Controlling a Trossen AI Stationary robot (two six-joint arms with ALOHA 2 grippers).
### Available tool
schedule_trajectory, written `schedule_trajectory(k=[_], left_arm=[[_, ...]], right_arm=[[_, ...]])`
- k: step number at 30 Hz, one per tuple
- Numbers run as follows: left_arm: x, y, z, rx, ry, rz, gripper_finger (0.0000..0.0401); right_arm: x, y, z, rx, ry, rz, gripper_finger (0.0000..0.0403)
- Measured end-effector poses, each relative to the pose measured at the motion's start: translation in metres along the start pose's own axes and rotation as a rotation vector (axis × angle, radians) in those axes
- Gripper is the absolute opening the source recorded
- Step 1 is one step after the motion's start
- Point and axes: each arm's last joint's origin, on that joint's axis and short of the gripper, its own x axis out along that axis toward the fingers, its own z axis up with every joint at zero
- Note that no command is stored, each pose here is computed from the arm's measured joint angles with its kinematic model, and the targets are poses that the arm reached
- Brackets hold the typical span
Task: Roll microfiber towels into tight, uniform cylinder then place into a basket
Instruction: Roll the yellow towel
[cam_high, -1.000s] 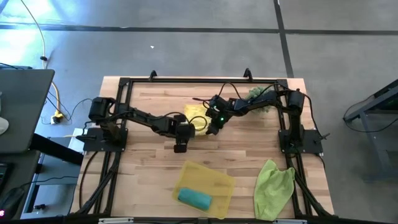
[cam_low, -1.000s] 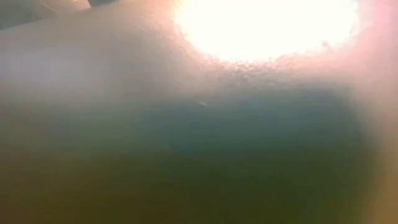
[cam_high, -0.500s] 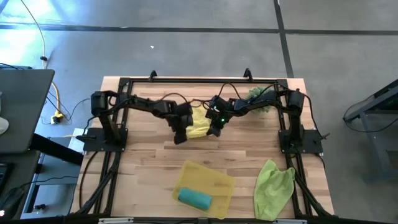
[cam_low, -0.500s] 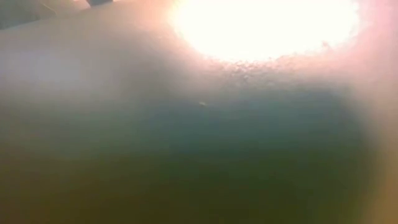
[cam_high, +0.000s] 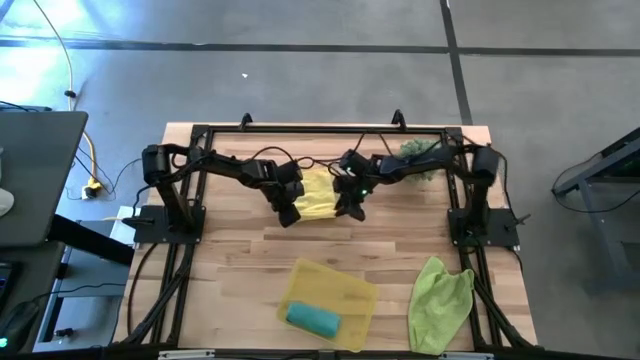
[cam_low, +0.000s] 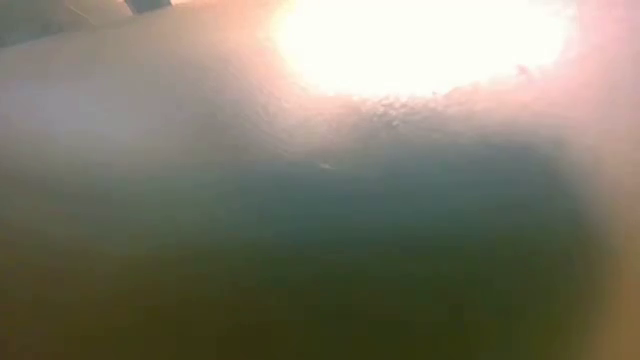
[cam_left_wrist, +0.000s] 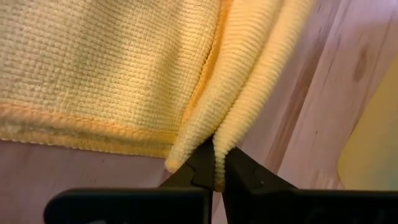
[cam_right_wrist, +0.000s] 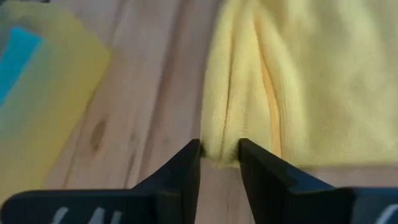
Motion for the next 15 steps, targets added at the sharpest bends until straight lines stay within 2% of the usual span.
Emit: schedule_trajectory(k=[3,7,11,15], left_arm=[[0.000,0.000,0.000,-0.002,0.001,0.002,0.0004],[0.000,0.001,0.000,-0.004,0.000,0.004,0.0004],[0.000,0.001,0.000,-0.004,-0.001,0.007,0.0003],[0.000,0.001,0.000,-0.005,0.000,0.008,0.0003]], right_arm=[[-0.017,0.022,0.009,-0.174,0.010,-0.009,0.0107],[-0.026,0.064,0.018,-0.472,0.033,-0.071,0.0107],[-0.005,0.101,0.011,-0.700,0.064,-0.116,0.0107],[0.024,0.116,0.007,-0.787,0.088,-0.301,0.0107]])
